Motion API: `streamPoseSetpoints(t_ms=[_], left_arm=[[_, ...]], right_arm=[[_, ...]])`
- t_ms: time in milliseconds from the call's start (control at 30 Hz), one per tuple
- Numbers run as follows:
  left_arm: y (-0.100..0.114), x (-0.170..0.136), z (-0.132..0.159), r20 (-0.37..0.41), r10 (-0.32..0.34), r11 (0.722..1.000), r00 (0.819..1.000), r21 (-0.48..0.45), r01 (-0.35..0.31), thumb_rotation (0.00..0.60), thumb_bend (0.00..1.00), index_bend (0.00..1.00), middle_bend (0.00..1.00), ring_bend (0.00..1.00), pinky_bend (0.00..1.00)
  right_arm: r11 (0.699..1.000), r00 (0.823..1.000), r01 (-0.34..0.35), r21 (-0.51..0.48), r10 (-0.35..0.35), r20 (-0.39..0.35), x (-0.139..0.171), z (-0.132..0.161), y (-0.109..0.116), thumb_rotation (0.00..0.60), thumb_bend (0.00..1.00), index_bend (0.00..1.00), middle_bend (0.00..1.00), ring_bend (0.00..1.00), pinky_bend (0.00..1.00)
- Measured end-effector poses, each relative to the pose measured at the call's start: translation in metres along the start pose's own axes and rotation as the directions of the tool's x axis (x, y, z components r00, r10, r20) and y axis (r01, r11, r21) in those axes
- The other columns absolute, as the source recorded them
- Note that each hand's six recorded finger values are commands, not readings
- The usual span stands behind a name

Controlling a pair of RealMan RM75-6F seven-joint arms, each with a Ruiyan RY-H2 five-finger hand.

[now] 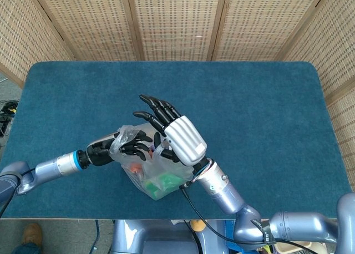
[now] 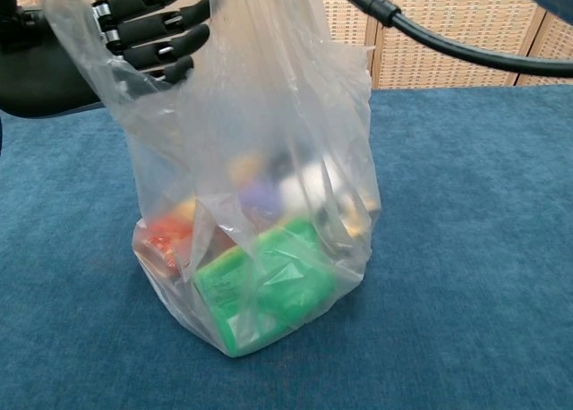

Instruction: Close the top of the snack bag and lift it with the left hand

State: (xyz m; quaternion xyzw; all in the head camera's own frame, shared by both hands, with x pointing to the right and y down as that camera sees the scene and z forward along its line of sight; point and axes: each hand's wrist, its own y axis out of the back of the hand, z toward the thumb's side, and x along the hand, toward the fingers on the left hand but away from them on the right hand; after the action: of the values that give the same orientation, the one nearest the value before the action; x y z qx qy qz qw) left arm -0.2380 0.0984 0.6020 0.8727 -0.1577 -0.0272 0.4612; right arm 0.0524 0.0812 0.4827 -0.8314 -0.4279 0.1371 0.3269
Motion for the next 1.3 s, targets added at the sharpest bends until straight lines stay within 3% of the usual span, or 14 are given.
streamPoseSetpoints(t_ms=[200,433,733,1300], left_arm=[[-0.016,0.017,0.002,-0.017,-0.048,0.999,0.999,0.015,0.048,0.425,0.10,0.18,0.17,0.20,0.22],[-0.021,0.024,0.010,0.072,-0.042,0.999,0.997,0.006,0.042,0.425,0.11,0.22,0.19,0.21,0.20],[-0.030,0.022,-0.005,-0.015,-0.084,0.993,0.996,0.079,0.085,0.440,0.11,0.22,0.19,0.21,0.20],[-0.043,0.037,-0.010,-0.032,-0.081,0.984,0.996,0.158,0.085,0.452,0.11,0.21,0.19,0.21,0.17]], right_arm=[[1.000,1.000,0.000,0.007,0.000,-0.003,0.000,0.001,0.001,0.600,0.92,0.17,0.01,0.00,0.11],[1.000,1.000,-0.002,0.010,0.002,-0.004,0.001,0.002,0.001,0.600,0.92,0.17,0.01,0.00,0.11],[1.000,1.000,-0.001,0.027,0.001,-0.016,-0.004,0.006,0.002,0.600,0.92,0.17,0.01,0.00,0.11],[0.999,1.000,-0.013,0.039,0.013,-0.017,-0.018,0.014,-0.003,0.600,0.92,0.17,0.01,0.00,0.11]])
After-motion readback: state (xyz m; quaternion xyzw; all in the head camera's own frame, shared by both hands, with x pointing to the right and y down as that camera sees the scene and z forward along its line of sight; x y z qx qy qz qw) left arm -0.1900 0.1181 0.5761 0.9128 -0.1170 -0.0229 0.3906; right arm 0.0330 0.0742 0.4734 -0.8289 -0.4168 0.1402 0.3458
